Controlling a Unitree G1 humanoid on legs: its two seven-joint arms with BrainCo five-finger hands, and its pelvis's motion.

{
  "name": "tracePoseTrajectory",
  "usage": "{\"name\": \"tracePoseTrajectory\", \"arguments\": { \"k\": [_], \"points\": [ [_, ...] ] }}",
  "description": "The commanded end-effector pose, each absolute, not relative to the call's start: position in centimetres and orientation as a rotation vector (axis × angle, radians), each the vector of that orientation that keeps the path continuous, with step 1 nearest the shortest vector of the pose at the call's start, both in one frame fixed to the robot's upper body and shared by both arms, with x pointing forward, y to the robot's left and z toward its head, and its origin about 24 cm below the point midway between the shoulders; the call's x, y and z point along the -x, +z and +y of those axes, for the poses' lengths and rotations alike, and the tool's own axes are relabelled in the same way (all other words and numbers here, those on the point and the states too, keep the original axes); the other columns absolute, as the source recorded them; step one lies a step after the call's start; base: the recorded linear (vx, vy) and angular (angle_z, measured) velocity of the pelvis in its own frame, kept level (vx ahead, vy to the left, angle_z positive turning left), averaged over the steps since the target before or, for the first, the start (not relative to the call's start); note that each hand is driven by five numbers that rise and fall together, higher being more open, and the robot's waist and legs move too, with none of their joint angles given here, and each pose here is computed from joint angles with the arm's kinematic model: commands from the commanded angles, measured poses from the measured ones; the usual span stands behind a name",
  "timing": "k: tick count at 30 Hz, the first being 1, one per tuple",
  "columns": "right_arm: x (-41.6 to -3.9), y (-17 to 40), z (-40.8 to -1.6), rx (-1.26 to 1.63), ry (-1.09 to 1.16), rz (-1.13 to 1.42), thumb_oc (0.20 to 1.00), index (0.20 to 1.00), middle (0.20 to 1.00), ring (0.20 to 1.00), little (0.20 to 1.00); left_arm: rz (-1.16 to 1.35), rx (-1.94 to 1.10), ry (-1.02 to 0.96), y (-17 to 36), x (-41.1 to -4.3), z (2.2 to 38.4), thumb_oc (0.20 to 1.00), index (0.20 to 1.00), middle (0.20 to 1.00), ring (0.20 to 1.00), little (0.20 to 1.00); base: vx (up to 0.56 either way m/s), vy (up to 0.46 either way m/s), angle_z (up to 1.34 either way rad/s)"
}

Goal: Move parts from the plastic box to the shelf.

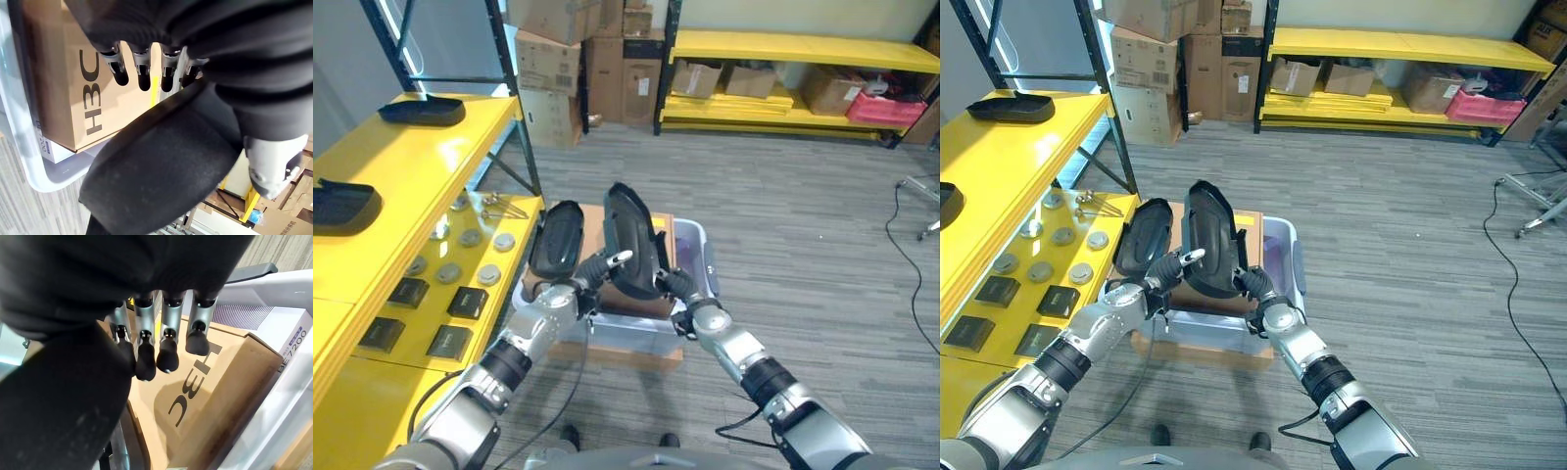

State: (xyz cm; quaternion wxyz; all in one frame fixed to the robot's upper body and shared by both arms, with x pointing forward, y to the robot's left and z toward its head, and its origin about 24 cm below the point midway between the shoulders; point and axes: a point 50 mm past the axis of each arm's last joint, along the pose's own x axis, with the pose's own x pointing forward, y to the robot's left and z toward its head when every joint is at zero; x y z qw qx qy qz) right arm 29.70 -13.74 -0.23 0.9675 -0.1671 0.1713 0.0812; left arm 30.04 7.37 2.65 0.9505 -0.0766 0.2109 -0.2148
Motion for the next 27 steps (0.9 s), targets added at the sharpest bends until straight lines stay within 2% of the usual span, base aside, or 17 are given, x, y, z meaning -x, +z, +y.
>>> {"name": "tracePoseTrajectory", "arguments": {
  "k": [1, 2, 4, 5, 6, 7, 18, 27],
  "points": [
    [-32.5, 3.5, -11.3, 0.344, 0.239, 0.182, 0.200, 0.200, 0.200, 0.200, 0.200, 0.247, 0.043, -0.628, 7.1, -31.9, 3.2, 0.956, 0.956, 0.956, 0.956, 0.956, 0.00, 0.000, 0.00],
    [-32.5, 3.5, -11.3, 0.344, 0.241, 0.181, 0.200, 0.200, 0.200, 0.200, 0.200, 0.250, 0.034, -0.631, 7.1, -31.9, 3.1, 1.000, 1.000, 1.000, 1.000, 1.000, 0.00, 0.000, 0.00],
    [-32.5, 3.6, -11.0, 0.348, 0.252, 0.178, 0.200, 0.200, 0.200, 0.200, 0.200, 0.262, -0.015, -0.663, 7.0, -31.6, 2.6, 1.000, 1.000, 1.000, 1.000, 1.000, 0.00, 0.000, 0.00],
    [-32.5, 3.6, -11.0, 0.348, 0.254, 0.177, 0.200, 0.200, 0.200, 0.200, 0.200, 0.260, -0.021, -0.670, 7.0, -31.6, 2.5, 0.718, 0.718, 0.718, 0.718, 0.718, 0.00, 0.000, 0.00],
    [-32.5, 3.6, -11.0, 0.347, 0.256, 0.177, 0.200, 0.200, 0.200, 0.200, 0.200, 0.256, -0.031, -0.680, 7.0, -31.5, 2.3, 0.395, 0.395, 0.395, 0.395, 0.395, 0.00, 0.000, 0.00],
    [-32.4, 3.6, -10.9, 0.347, 0.260, 0.177, 0.200, 0.200, 0.200, 0.200, 0.200, 0.261, -0.042, -0.693, 7.0, -31.3, 2.0, 0.200, 0.200, 0.200, 0.200, 0.200, 0.00, 0.000, 0.00],
    [-32.6, 3.8, -10.1, 0.337, 0.279, 0.178, 0.200, 0.200, 0.200, 0.200, 0.200, 0.295, -0.011, -0.716, 6.5, -30.4, 0.4, 0.200, 0.200, 0.200, 0.200, 0.200, 0.00, -0.001, -0.02],
    [-33.0, 4.2, -9.7, 0.308, 0.262, 0.180, 0.200, 0.200, 0.200, 0.200, 0.200, 0.212, 0.004, -0.683, 7.6, -30.8, 0.4, 0.200, 0.200, 0.200, 0.200, 0.200, 0.00, 0.000, 0.00]
  ]
}}
